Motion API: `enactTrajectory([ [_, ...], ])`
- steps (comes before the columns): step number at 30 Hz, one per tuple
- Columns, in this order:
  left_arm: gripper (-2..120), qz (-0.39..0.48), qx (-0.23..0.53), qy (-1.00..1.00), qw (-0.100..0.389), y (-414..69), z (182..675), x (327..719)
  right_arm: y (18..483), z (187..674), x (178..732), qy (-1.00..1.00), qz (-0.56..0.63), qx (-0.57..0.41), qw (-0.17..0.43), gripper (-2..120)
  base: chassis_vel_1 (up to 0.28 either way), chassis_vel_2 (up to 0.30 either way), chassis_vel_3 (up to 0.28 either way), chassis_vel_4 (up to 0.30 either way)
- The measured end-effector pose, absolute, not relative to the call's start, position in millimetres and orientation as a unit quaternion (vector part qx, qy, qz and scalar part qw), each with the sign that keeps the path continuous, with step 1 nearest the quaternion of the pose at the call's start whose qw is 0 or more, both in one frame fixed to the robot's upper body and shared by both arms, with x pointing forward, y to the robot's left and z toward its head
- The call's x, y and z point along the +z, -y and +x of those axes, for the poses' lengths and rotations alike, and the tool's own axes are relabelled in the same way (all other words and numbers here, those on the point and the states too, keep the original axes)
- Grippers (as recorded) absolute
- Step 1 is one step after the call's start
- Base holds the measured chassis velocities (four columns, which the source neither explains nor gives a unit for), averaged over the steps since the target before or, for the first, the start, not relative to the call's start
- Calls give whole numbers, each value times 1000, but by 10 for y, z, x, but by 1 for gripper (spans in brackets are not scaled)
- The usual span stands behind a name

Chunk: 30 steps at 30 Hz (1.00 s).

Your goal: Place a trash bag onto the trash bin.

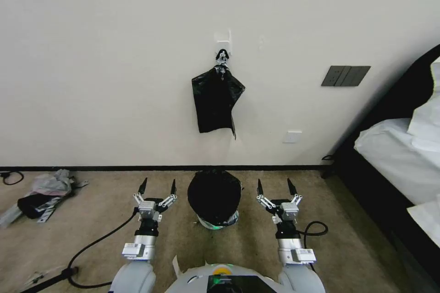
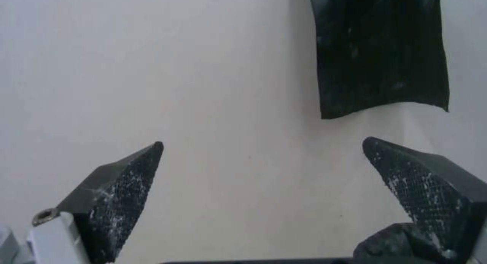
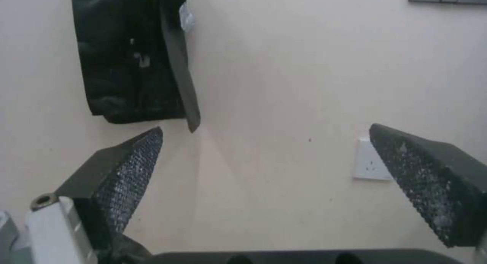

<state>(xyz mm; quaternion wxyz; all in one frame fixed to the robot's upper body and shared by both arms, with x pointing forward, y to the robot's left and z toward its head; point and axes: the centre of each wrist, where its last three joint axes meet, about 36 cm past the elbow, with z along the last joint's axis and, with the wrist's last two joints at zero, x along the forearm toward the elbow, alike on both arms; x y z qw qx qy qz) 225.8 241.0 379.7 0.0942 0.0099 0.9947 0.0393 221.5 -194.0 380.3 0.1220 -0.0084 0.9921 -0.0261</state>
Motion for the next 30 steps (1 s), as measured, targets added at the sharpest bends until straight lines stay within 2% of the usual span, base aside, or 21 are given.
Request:
enactTrajectory([
  [30,100,8,36,-995,90,-2404,2274,3803,1934,2233,3814,-992,-8,-23,120,100,0,0,0,0],
])
